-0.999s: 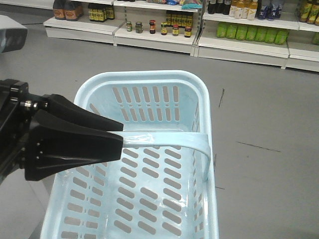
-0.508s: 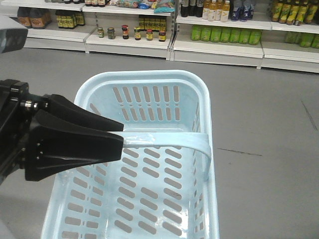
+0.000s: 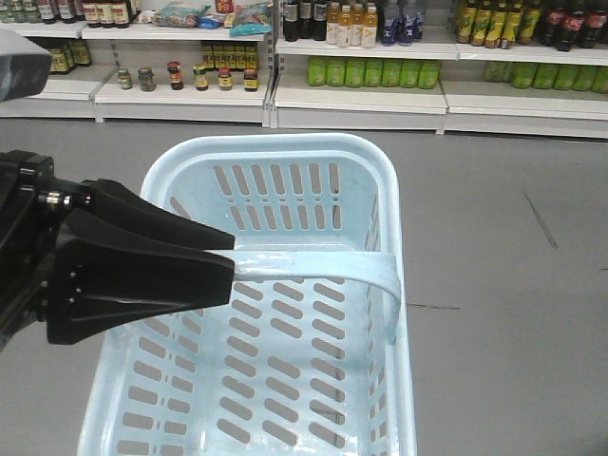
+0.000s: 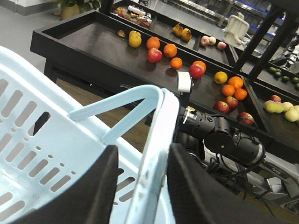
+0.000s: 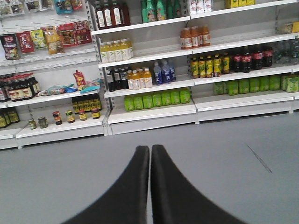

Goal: Pick three apples into basket with both arms
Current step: 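Drive the base across the floor carrying the basket in the left gripper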

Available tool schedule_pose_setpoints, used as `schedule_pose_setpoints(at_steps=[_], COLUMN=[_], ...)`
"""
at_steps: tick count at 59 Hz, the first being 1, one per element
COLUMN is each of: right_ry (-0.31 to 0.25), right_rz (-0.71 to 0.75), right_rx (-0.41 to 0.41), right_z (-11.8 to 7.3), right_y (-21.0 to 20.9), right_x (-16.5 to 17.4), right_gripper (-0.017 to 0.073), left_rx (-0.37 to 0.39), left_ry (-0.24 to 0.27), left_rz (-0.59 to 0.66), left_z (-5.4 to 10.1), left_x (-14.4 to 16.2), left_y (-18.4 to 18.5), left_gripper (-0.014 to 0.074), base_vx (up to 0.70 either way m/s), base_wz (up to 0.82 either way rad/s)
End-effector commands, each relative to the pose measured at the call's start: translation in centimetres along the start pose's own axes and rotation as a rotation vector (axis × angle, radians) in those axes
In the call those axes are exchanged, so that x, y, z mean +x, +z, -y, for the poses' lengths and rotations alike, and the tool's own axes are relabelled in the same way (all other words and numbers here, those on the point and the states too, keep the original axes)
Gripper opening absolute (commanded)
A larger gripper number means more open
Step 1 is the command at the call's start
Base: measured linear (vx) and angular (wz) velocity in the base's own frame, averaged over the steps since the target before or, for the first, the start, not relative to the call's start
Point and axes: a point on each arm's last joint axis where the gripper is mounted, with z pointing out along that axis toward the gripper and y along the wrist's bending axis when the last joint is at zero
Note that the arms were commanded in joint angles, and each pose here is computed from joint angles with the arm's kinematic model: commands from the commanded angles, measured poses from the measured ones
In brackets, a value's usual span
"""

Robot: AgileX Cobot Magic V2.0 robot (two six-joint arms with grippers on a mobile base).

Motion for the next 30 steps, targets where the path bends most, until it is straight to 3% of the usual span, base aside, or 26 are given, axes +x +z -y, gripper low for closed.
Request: schedule_pose_setpoints(at_steps=[1,30], right_ry=[-0.017,-0.017], right_rz=[0.071,0.072], right_rx=[-0.015,-0.015], right_z=[-0.10,-0.11], right_y=[-0.05,-0.05], right_x=[-0.27,-0.28], right_gripper=[-0.0004,-0.0004], left_rx=[0.109,0.109], left_ry=[0.051,0.051], left_rz=[-0.060,-0.060], left_z=[1.77,1.77], left_x=[-0.05,-0.05], left_y=[-0.32,-0.32], left_gripper=[-0.0006,-0.0006], base_vx=[0.23,0.18], base_wz=[-0.25,-0.37])
